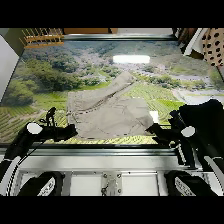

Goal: Fold the clothes and pants, and hang the long-sleeved shirts on hangers.

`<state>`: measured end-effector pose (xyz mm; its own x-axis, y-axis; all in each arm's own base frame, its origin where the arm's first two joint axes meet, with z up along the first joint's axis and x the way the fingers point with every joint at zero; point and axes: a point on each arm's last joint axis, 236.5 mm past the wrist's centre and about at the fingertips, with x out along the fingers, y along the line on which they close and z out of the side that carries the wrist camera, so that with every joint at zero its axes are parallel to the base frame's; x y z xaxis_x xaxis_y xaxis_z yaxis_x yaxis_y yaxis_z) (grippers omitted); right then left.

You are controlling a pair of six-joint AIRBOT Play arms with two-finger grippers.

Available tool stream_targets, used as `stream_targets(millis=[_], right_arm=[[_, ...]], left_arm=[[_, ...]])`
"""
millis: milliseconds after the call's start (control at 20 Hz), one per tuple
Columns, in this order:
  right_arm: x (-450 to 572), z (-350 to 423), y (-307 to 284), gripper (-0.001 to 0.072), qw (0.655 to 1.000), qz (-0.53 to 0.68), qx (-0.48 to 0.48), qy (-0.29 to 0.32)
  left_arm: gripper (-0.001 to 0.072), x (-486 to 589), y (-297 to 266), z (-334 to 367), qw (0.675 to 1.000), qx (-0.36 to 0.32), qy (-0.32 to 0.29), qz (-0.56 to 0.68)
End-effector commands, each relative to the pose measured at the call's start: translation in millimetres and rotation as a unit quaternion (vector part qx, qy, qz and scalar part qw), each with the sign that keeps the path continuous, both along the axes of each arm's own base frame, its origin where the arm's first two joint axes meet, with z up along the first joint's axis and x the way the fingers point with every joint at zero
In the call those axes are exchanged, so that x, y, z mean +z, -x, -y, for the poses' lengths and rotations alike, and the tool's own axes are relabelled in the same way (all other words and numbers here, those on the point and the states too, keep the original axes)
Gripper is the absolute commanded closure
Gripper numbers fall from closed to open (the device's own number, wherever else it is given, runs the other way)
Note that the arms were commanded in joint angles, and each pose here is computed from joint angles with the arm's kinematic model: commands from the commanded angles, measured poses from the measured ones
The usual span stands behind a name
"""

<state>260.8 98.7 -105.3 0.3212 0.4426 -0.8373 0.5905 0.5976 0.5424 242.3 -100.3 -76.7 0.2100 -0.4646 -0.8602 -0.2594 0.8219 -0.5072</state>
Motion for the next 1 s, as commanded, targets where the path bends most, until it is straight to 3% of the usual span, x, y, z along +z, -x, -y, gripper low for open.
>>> stream_targets(millis=[0, 250, 350, 450, 700, 800, 950], right_arm=[[-5, -10, -24, 0.0129, 0.998, 0.051, -0.030, 0.015], [-13, -7, -36, 0.0144, 0.996, 0.069, -0.046, 0.035], [-12, -6, -39, 0.0593, 0.995, 0.076, -0.044, 0.039], [-7, -6, -44, 0.0686, 0.994, 0.095, -0.017, 0.053], [88, 4, -107, 0.0710, 0.965, 0.221, 0.080, 0.118], [172, 28, -139, 0.0710, 0.934, 0.295, 0.101, 0.173], [336, 61, -159, 0.0710, 0.861, 0.423, 0.094, 0.264]], left_arm=[[0.0693, 0, 0, 0, 1.000, -0.001, -0.001, 0.002], [0.0693, 0, -1, 0, 1.000, -0.001, -0.001, 0.002], [0.0693, 0, 0, 0, 1.000, -0.001, -0.001, 0.002], [0.0694, 0, 0, 0, 1.000, -0.001, -0.001, 0.002], [0.0694, 59, -45, -5, 0.996, -0.007, -0.011, 0.087], [0.0694, 137, -74, -8, 0.982, -0.008, -0.015, 0.188], [0.0694, 267, -74, 0, 0.944, -0.015, -0.011, 0.331]])
